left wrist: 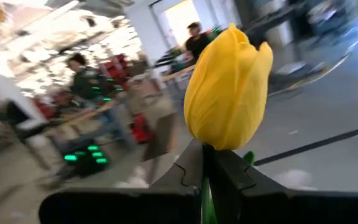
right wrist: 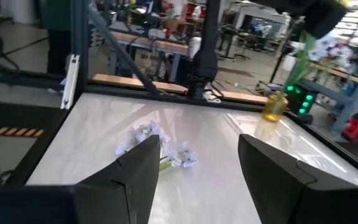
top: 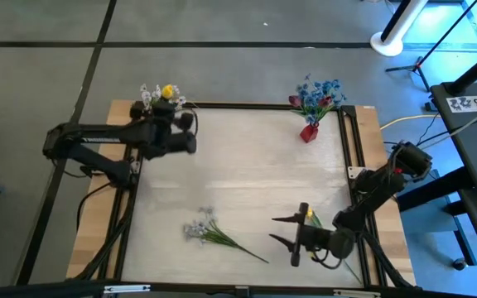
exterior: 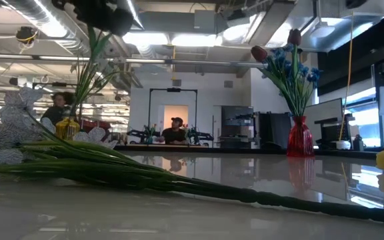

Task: Sort flowers into vase by color
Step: Put the left yellow flower into the yellow vase

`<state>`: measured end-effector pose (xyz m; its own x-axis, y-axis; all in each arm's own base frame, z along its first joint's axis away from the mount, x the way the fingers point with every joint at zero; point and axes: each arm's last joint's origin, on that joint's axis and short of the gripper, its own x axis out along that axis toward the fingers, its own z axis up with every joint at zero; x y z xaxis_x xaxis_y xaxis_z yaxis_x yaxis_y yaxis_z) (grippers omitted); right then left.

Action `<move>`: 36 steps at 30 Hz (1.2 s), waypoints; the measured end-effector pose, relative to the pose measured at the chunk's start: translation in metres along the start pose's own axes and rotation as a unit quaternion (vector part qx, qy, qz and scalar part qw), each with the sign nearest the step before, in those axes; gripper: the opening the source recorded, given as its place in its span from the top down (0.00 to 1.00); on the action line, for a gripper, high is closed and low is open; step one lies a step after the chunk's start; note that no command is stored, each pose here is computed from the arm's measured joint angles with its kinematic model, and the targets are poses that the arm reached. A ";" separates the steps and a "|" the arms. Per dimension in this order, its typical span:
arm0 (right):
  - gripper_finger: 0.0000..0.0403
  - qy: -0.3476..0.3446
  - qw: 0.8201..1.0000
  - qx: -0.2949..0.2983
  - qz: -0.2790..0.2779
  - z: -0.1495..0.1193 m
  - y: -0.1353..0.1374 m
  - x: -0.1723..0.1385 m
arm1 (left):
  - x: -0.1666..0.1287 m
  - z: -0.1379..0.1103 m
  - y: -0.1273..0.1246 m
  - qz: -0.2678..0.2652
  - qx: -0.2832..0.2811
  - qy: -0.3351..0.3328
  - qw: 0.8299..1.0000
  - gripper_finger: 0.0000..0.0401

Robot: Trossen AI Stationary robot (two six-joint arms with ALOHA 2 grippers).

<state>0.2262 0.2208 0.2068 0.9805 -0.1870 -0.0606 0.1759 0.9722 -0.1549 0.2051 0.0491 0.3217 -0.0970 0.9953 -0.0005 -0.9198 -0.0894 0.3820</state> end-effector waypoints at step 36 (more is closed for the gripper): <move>0.46 -0.001 0.998 0.047 -0.032 0.000 0.007 -0.016 | 0.074 0.006 0.068 0.214 -0.122 0.058 0.968 0.98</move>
<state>0.2120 0.2303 0.2063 0.9669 -0.2497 -0.0517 0.2463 0.9670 -0.0646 0.1378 0.1170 0.3528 -0.5172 0.8558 0.0006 -0.8473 -0.5122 0.1402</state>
